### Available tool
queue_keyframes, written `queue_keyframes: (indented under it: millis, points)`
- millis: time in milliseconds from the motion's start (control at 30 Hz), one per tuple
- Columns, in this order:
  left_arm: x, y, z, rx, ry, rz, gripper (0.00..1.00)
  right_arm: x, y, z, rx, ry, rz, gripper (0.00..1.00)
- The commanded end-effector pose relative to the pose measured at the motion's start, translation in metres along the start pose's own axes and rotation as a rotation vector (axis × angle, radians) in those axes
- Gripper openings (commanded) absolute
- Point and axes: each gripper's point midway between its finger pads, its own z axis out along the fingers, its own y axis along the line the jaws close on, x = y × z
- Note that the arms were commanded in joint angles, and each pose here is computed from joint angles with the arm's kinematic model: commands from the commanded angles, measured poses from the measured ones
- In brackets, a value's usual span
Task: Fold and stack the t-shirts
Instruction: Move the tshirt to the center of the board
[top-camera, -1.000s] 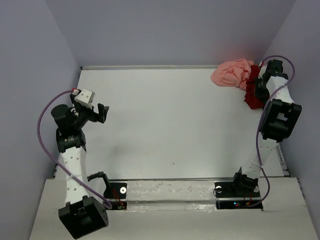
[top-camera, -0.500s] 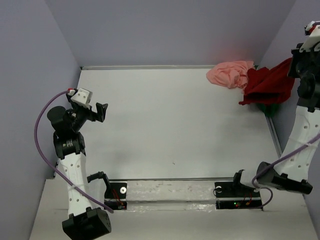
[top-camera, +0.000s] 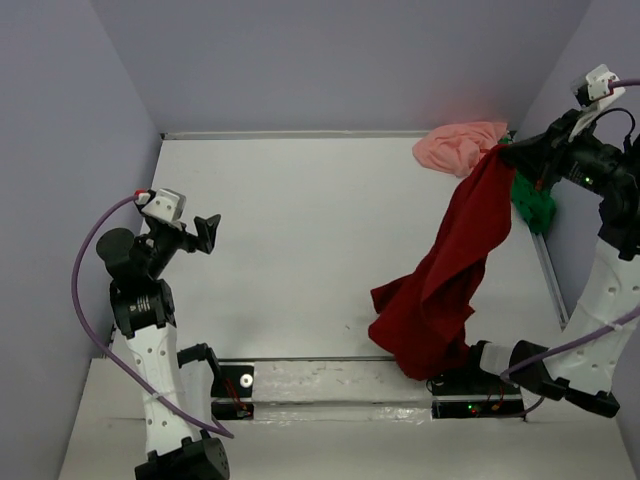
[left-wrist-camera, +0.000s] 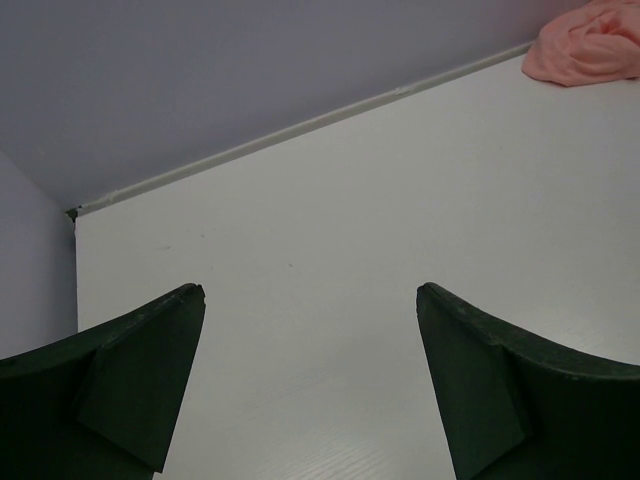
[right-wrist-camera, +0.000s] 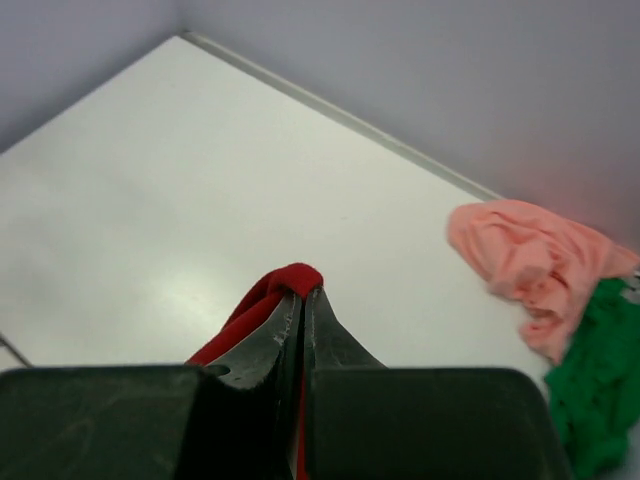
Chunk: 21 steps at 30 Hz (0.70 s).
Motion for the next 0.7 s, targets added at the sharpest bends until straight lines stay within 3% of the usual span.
queue_keyframes:
  millis: [0, 333, 667]
  points:
    - [-0.007, -0.007, -0.003, 0.018, -0.036, 0.005, 0.99, -0.009, 0.021, 0.018, -0.28, -0.052, 0.109, 0.0]
    - [-0.004, -0.005, -0.003, 0.007, -0.036, 0.009, 0.99, -0.018, -0.005, 0.055, -0.464, -0.103, 0.271, 0.0]
    - [0.005, -0.004, 0.001, 0.019, -0.025, -0.001, 0.99, 0.026, -0.046, 0.092, -0.363, -0.045, 0.338, 0.0]
